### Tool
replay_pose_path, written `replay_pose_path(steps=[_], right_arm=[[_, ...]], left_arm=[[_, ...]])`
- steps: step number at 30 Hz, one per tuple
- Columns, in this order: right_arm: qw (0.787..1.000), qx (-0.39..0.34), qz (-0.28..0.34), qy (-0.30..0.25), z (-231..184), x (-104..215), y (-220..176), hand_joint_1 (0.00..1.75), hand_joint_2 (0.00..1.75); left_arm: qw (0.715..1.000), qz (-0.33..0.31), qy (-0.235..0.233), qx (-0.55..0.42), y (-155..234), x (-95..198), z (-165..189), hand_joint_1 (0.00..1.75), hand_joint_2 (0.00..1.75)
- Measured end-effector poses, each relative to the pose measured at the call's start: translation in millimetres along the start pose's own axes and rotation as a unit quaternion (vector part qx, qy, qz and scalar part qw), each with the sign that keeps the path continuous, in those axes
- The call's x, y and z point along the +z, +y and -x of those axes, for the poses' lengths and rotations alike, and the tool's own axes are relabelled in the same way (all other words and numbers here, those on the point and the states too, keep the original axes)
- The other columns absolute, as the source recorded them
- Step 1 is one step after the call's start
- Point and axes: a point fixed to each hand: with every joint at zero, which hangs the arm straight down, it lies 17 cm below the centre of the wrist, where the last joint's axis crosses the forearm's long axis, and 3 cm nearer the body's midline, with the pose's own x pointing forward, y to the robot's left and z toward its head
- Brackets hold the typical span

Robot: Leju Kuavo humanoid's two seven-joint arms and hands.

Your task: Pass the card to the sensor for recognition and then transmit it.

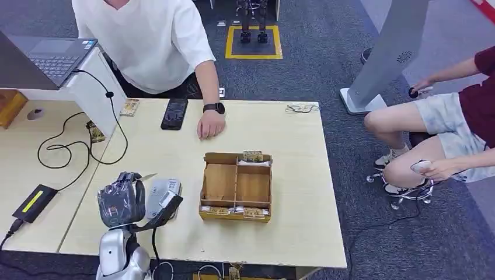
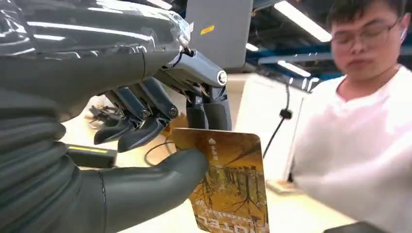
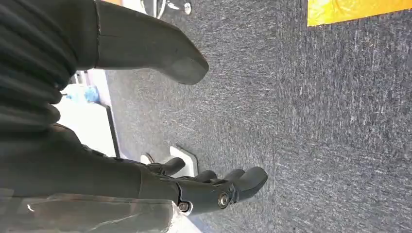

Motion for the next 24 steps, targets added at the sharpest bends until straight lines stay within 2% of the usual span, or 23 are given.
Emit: replay_pose_path(steps=[10,24], right_arm=[[1.000,0.000,0.003,-0.001,0.6,-1.4,-4.2,0.00,1.75],[1.000,0.001,0.007,0.004,3.4,-3.2,-10.2,0.00,1.75]], left_arm=[[0.999,0.040,-0.010,-0.021,-25.7,22.1,4.6,1.75,1.75],[0.991,0.126,-0.037,-0.032,-86.2,50.7,-14.4,1.75,1.75]])
